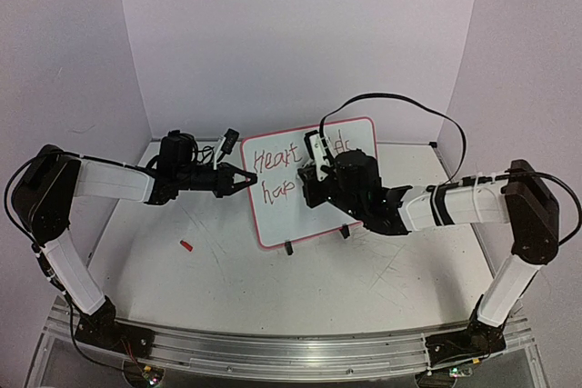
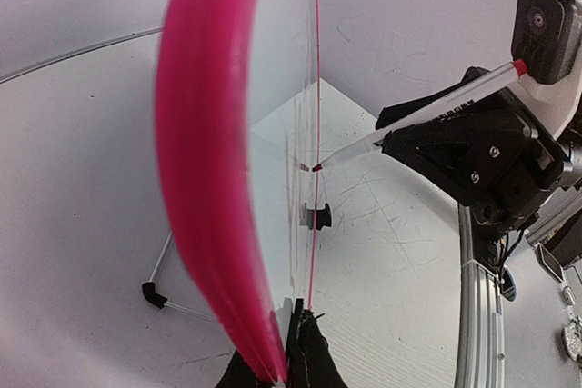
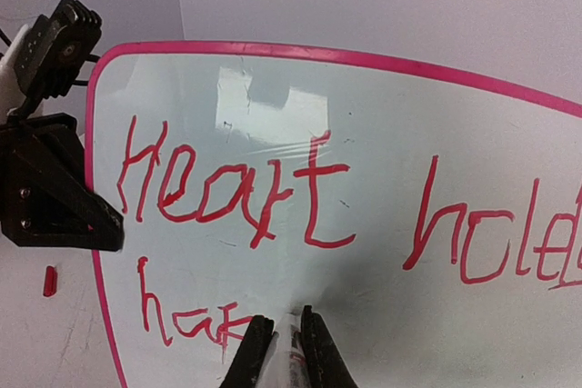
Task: Write a sentence on the whiteboard
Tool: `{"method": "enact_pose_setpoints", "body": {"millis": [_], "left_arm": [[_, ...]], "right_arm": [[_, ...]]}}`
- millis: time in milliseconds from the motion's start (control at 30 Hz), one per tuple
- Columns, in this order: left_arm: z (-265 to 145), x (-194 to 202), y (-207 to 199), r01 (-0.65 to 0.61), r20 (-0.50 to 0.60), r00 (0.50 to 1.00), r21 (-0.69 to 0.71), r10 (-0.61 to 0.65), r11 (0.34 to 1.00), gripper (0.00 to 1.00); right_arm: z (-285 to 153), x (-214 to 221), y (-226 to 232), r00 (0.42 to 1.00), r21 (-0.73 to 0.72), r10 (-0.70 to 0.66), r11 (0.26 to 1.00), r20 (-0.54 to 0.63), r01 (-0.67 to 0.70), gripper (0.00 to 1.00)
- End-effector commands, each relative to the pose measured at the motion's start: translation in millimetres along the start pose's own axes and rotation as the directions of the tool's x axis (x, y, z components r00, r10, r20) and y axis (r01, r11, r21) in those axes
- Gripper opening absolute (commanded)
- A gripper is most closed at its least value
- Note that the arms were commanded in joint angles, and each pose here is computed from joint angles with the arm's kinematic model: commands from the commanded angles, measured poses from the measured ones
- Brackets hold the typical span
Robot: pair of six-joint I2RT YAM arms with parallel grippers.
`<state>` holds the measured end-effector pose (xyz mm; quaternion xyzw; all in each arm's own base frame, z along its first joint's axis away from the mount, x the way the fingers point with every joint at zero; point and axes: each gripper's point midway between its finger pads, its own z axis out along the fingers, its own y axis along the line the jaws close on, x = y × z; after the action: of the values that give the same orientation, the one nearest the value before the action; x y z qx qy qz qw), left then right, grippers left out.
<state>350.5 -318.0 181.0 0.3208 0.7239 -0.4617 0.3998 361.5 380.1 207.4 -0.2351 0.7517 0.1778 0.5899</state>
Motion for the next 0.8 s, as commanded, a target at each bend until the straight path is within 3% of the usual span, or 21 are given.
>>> {"method": "enact_pose_setpoints", "body": {"millis": [0, 767], "left_arm": [[-4.1, -2.6, 33.1, -0.111, -0.014, 0.994, -0.17, 0.11, 0.979, 0.0], [-3.3, -3.8, 33.1, -0.109, -0.013, 0.994, -0.166, 0.108, 0.98, 0.0]], "right_arm": [[4.7, -21.6, 4.0, 0.998, -0.008, 0.009, 1.0, 0.059, -0.008, 0.0], [1.6, 16.6, 0.5, 0.999, 0.032, 0.015, 0.999, -0.033, -0.014, 0.0]]}}
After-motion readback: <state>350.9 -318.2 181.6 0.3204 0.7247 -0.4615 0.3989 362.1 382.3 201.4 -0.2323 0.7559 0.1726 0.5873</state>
